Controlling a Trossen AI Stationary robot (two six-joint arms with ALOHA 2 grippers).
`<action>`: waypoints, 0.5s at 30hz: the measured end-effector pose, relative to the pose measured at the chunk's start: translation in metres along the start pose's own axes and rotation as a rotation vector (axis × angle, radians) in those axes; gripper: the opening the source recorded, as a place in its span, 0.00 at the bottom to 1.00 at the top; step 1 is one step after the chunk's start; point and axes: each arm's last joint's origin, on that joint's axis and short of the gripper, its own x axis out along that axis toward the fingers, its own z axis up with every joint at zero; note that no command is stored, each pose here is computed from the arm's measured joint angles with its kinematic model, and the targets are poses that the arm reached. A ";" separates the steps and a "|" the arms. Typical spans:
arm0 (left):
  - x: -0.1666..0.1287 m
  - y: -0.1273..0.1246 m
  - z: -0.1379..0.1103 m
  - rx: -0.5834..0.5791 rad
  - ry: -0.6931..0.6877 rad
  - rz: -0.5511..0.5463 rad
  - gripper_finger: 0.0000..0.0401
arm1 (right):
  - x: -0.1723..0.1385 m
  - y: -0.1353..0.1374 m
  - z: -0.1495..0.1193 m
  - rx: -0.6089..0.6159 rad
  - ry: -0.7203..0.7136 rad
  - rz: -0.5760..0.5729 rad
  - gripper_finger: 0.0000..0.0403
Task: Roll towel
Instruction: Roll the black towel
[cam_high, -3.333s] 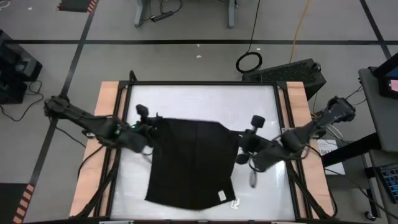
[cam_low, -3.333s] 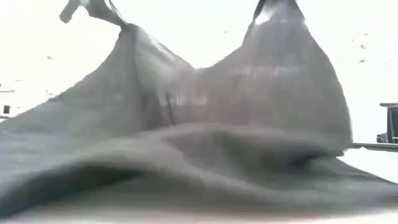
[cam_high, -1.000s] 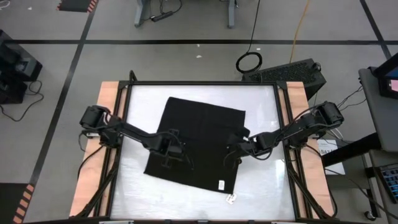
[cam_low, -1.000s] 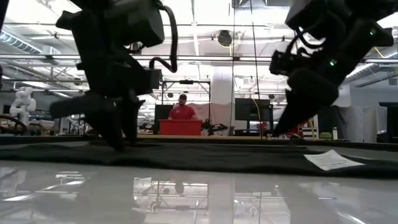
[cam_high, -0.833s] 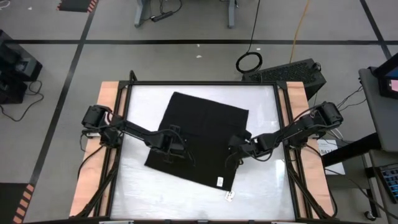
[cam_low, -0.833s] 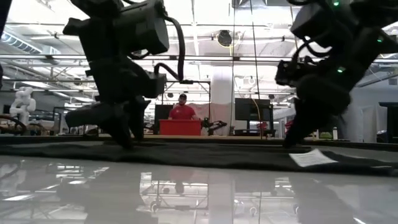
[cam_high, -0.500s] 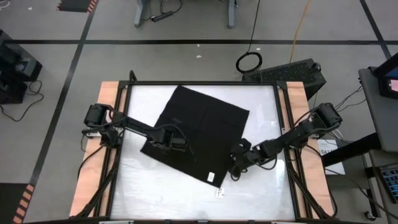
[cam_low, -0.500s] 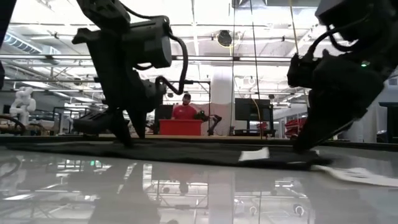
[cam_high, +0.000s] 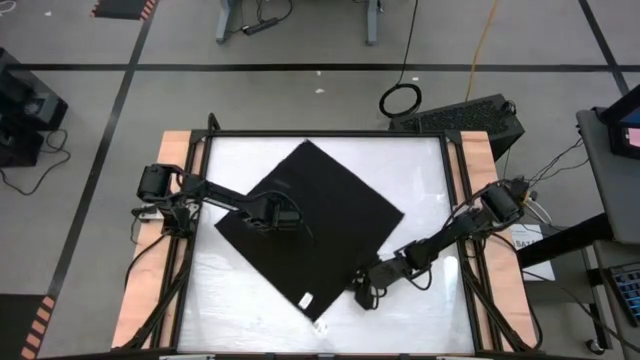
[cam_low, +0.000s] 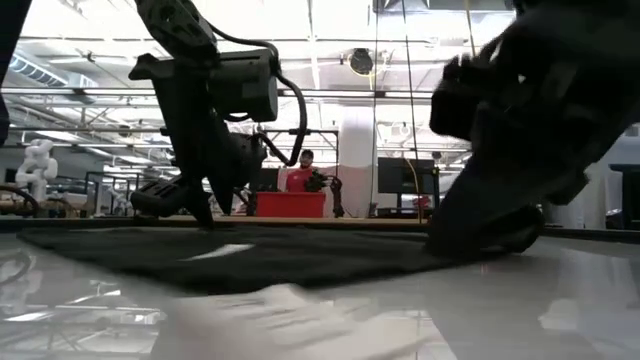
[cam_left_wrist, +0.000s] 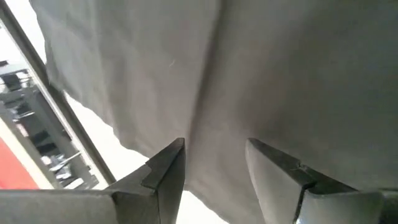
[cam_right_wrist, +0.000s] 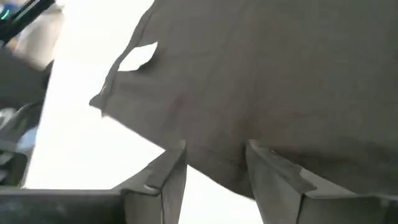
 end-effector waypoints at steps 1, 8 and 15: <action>0.000 0.000 0.000 0.001 0.005 0.008 0.44 | 0.000 0.005 0.003 -0.027 0.010 0.015 0.39; -0.002 0.000 -0.001 -0.015 0.006 0.013 0.44 | -0.012 0.031 0.035 -0.259 0.044 -0.138 0.38; -0.027 -0.004 -0.003 -0.164 -0.088 -0.059 0.44 | -0.024 0.018 0.044 -0.388 0.080 -0.430 0.35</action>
